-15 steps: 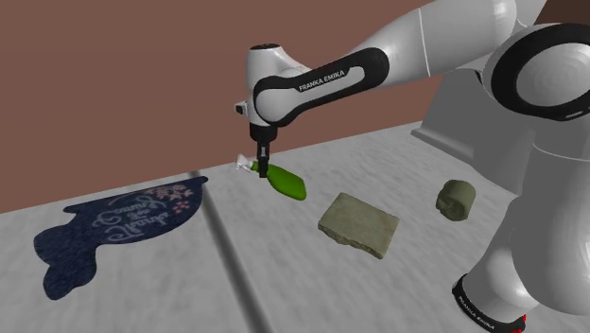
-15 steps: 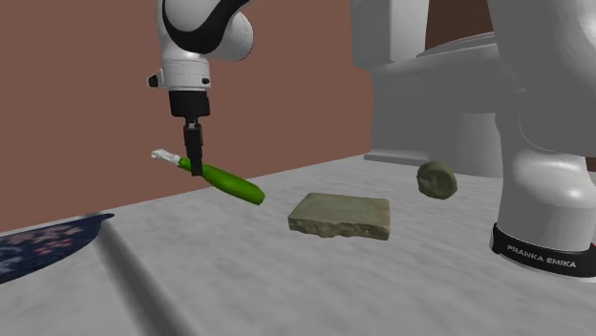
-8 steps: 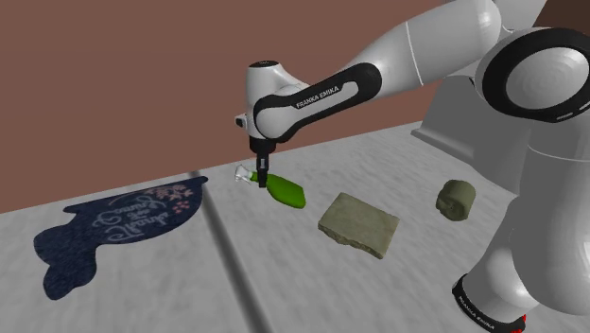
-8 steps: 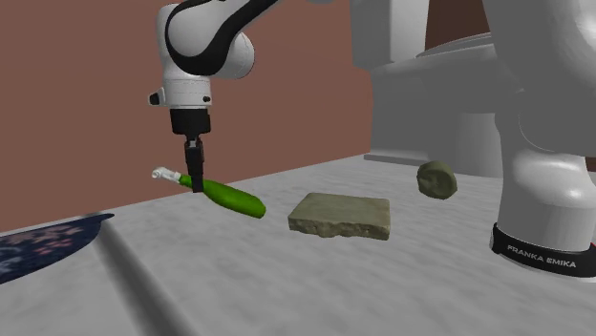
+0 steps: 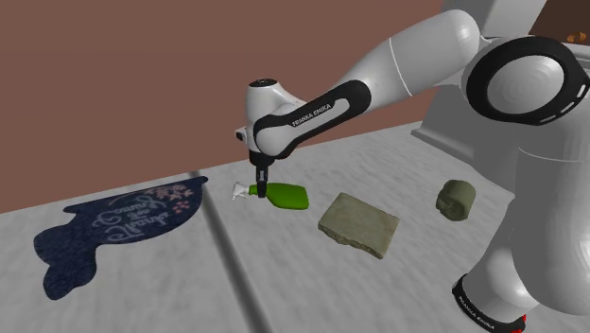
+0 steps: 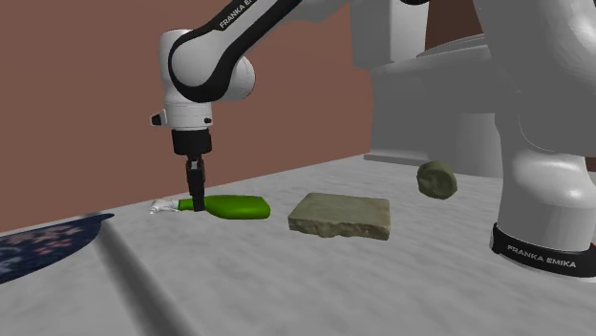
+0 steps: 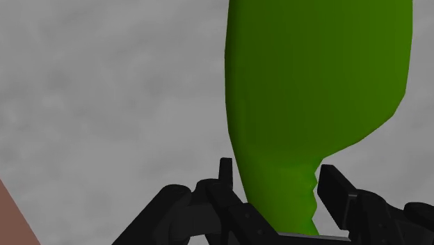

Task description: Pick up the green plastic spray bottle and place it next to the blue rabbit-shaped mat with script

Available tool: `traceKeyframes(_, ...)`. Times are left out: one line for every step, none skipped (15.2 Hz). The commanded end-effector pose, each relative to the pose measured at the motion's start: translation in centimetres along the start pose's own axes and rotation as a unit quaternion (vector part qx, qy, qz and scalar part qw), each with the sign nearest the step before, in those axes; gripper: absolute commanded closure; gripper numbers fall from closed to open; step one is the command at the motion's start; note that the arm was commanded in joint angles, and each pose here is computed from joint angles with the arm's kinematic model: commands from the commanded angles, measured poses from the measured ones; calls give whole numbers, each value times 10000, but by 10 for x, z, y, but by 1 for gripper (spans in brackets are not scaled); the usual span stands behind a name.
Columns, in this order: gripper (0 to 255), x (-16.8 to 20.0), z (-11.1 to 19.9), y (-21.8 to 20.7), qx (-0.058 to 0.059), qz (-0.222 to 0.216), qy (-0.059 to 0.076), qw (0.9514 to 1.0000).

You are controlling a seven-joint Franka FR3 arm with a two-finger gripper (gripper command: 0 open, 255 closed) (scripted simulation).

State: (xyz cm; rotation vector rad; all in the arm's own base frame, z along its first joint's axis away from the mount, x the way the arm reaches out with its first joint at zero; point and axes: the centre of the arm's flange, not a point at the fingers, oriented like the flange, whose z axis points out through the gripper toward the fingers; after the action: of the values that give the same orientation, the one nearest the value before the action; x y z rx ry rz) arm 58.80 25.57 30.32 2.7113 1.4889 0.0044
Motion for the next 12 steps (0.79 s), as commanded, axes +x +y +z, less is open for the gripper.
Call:
traceKeyframes(255, 0, 12, 0, -1, 0, 2, 10000)
traceKeyframes(255, 0, 12, 0, -1, -1, 2, 10000)
traceKeyframes(255, 0, 12, 0, -1, -1, 2, 10000)
traceKeyframes(255, 0, 12, 0, -1, 0, 2, 10000)
traceKeyframes(255, 0, 12, 0, -1, 0, 2, 10000)
traceKeyframes(255, 0, 12, 0, -1, 0, 2, 10000)
traceKeyframes(255, 0, 12, 0, -1, 0, 2, 10000)
traceKeyframes(255, 0, 12, 0, -1, 0, 2, 10000)
traceKeyframes(0, 0, 12, 0, -1, 0, 2, 10000)
traceKeyframes(0, 0, 12, 0, -1, 0, 2, 10000)
traceKeyframes(0, 0, 12, 0, -1, 0, 2, 10000)
traceKeyframes(0, 0, 12, 0, -1, 0, 2, 10000)
